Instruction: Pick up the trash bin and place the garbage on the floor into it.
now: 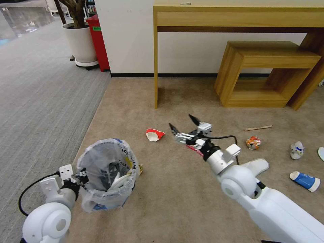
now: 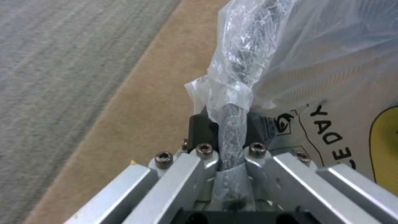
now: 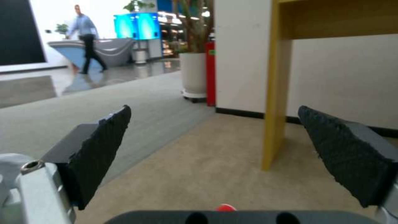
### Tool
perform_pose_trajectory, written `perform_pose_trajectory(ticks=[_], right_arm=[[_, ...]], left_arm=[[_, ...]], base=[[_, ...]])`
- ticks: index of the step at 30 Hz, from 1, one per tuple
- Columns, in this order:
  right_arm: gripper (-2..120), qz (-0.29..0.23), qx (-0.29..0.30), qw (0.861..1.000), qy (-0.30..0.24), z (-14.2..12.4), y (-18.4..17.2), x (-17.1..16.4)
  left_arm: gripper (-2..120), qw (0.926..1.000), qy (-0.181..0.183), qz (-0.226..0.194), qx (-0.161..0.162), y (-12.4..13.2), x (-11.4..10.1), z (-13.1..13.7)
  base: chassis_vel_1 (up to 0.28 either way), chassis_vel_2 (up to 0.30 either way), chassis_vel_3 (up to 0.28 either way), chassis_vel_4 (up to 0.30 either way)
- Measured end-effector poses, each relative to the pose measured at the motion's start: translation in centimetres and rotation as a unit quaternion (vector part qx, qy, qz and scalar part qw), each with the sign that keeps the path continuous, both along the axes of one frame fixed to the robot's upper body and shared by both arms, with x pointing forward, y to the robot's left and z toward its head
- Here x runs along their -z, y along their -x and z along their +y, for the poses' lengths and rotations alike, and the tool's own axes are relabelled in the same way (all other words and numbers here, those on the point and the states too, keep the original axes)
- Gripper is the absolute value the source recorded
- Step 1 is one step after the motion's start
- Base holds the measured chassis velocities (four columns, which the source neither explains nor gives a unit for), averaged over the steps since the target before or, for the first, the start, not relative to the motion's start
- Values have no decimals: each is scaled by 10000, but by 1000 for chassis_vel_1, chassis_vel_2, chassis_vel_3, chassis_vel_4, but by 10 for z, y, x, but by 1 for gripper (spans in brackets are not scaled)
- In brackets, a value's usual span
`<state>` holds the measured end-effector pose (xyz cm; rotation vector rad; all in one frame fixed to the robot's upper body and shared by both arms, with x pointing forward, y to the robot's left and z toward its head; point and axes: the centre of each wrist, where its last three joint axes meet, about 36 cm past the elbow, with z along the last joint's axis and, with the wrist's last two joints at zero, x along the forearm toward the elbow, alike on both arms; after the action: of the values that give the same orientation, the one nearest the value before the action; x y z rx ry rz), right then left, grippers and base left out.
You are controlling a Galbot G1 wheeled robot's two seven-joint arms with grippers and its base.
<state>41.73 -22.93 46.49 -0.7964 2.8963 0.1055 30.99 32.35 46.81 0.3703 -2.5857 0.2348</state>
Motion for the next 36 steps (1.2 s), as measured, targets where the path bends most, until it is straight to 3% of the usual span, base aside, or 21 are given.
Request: perform_pose_trajectory(ticks=[8,16,36], right_arm=[[100,71,324,9993,142,-14,-2,15],[100,187,492,9981,321,-22,9,35],[99,684,328,9950,653,7,37,92]], left_arm=[[0,9988,-255,37,-417,5,-1,34],[0,9970,-316,52,-709,8,2,49],[0,9954,-235,32,-933,27,11,44]], base=[[0,0,0,0],[0,0,0,0],[0,0,0,0]])
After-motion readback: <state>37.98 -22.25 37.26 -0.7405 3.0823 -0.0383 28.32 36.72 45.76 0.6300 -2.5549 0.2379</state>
